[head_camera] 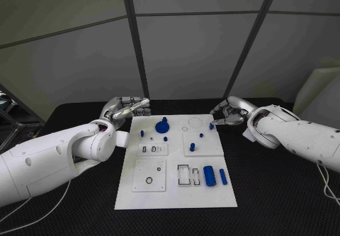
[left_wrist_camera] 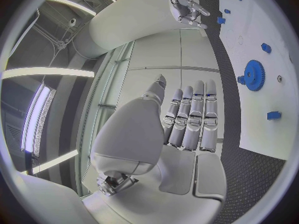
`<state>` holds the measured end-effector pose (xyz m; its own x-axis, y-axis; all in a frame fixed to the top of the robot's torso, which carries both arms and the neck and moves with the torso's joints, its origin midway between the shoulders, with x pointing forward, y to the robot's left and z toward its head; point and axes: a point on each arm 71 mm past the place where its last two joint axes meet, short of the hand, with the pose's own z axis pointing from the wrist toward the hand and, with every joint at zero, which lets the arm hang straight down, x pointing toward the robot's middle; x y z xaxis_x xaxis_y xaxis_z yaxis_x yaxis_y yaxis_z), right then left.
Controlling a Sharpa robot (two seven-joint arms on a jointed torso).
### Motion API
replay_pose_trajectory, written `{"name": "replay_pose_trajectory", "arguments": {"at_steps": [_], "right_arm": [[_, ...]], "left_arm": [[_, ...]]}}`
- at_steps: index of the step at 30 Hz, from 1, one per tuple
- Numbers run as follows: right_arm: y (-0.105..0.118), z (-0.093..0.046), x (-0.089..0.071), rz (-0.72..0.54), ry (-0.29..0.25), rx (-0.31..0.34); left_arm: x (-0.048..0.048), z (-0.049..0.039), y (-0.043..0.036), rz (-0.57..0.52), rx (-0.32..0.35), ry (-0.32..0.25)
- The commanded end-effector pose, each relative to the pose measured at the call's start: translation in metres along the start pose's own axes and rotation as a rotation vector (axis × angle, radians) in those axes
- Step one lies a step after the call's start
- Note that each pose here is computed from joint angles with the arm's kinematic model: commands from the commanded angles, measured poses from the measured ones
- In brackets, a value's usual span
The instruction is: Assemble the parts on the task board
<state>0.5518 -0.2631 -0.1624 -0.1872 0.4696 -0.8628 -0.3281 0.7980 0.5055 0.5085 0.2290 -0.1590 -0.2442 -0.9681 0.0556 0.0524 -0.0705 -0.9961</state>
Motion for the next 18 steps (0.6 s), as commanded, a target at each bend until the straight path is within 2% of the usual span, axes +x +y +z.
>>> {"name": "replay_pose_trajectory", "arguments": {"at_steps": [1, 11, 18], "right_arm": [[-0.002, 0.002, 0.005, -0.004, 0.051, 0.008], [-0.009, 0.003, 0.018, -0.032, 0.089, 0.037], [-0.014, 0.004, 0.020, -0.047, 0.095, 0.055]], "left_arm": [[0.0012, 0.0006, -0.0010, -0.003, 0.008, 0.013], [0.0002, 0.0011, -0.0004, -0.002, 0.008, 0.011], [-0.0003, 0.0012, -0.0003, -0.001, 0.008, 0.009]]}}
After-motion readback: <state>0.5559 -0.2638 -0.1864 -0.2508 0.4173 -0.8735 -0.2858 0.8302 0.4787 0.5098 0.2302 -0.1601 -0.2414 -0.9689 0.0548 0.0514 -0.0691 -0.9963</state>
